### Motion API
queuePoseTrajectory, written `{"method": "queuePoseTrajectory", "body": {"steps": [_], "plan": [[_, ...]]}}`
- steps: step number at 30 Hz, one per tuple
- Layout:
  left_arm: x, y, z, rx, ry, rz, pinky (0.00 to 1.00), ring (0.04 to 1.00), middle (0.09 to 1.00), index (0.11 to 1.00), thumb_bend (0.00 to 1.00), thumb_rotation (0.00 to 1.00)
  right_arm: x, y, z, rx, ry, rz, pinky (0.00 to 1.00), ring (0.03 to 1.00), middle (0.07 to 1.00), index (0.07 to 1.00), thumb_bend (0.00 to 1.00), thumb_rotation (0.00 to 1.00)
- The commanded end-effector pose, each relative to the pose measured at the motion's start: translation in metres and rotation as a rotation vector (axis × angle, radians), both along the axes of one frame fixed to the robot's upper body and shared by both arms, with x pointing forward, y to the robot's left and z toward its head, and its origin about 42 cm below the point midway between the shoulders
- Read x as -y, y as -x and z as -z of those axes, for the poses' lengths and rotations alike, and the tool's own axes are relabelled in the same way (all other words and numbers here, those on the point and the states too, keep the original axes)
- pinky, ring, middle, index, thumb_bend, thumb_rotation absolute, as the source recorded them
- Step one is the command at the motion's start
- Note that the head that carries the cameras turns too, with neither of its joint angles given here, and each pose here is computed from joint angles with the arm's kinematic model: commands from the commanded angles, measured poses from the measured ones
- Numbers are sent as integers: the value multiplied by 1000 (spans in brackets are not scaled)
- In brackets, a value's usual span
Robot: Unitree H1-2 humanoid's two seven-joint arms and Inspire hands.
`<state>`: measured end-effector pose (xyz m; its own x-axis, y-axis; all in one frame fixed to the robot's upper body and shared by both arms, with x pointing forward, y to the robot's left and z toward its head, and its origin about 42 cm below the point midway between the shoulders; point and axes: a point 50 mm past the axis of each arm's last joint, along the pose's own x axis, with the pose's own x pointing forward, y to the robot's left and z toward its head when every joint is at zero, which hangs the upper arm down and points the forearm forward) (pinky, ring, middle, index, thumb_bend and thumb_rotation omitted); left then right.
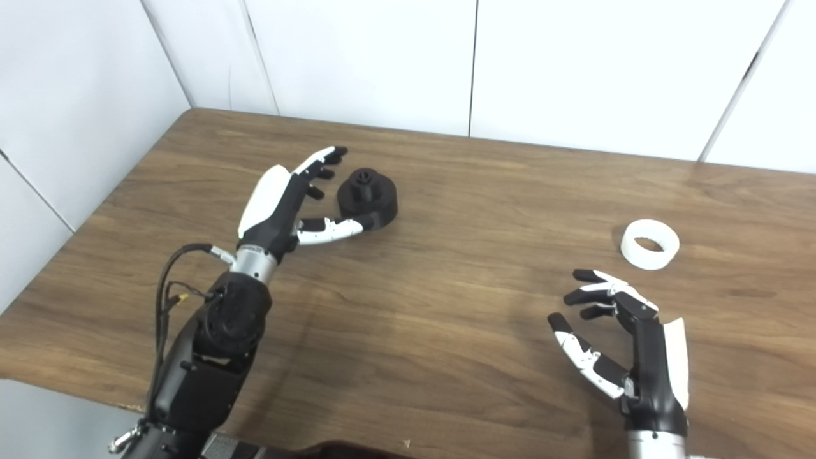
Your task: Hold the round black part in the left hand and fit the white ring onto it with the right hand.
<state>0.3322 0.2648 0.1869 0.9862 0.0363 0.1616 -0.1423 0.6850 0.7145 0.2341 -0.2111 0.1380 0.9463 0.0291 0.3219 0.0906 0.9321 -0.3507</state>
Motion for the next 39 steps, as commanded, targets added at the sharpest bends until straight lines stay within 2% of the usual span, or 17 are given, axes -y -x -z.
{"method": "queuePoseTrajectory", "body": {"steps": [1, 8, 13, 16, 20, 24, 33, 39], "plan": [[-4, -16, -22, 63, -32, -12, 685, 849, 886, 885, 820, 372, -2, 5, 4, 6, -28, 17, 498, 598, 708, 499, 498, 168], [-8, -34, -20, 46, -86, -39, 734, 893, 917, 887, 849, 371, -2, 7, 4, 4, -32, 22, 494, 593, 703, 499, 498, 169], [-9, -48, -18, 34, -115, -49, 829, 940, 938, 896, 858, 376, -1, 6, 4, 11, -31, 22, 486, 587, 701, 499, 498, 168], [-8, -56, -16, 21, -128, -53, 840, 950, 943, 898, 873, 381, -1, 6, 4, 9, -32, 26, 483, 583, 698, 499, 498, 169], [-9, -65, -12, -11, -155, -61, 888, 952, 943, 896, 912, 393, -1, 7, 3, 7, -35, 27, 481, 583, 699, 499, 499, 169], [-9, -73, -7, -80, -186, -79, 941, 985, 972, 901, 943, 390, -2, 7, 3, 10, -40, 28, 480, 585, 700, 499, 499, 168], [-8, -81, 4, -165, -275, -76, 886, 999, 998, 886, 1000, 466, -2, 8, 1, 7, -41, 29, 483, 585, 702, 499, 498, 168], [-6, -82, 12, -222, -299, -78, 905, 1000, 1000, 878, 1000, 488, -3, 7, 1, 13, -28, 34, 484, 583, 701, 499, 498, 170]]}}
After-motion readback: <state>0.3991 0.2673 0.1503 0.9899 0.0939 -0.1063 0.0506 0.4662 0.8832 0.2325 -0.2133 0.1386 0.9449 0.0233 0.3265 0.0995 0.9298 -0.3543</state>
